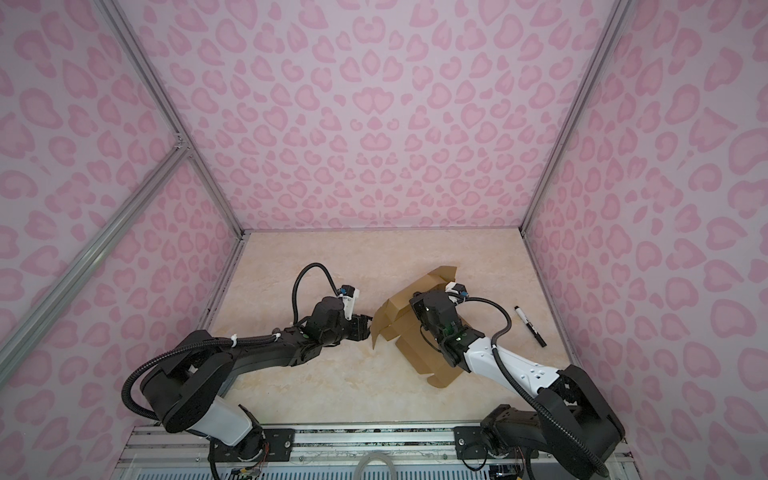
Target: Fold the paper box
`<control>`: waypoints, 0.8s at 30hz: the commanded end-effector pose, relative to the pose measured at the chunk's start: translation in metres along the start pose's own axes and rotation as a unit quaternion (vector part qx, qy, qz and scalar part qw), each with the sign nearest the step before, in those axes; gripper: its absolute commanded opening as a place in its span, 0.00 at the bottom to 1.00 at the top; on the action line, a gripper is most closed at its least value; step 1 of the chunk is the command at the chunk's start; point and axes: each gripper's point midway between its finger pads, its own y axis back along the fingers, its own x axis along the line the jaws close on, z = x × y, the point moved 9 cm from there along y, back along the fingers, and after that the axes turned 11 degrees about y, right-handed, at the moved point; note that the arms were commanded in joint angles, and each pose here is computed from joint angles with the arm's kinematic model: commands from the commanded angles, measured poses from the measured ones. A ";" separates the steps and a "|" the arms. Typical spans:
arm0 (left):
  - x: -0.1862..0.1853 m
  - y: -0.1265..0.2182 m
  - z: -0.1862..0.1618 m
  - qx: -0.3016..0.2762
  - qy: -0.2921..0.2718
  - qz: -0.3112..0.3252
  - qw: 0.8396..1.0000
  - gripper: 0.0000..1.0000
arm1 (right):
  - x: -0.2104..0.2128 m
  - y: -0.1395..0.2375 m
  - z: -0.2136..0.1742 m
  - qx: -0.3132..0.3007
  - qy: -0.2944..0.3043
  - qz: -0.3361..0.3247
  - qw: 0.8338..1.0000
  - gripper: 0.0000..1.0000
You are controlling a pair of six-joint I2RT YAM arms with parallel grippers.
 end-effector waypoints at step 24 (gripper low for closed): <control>-0.022 0.000 -0.010 -0.004 0.053 -0.126 0.991 0.58 | -0.019 0.005 -0.004 -0.001 0.034 -0.039 0.999 0.00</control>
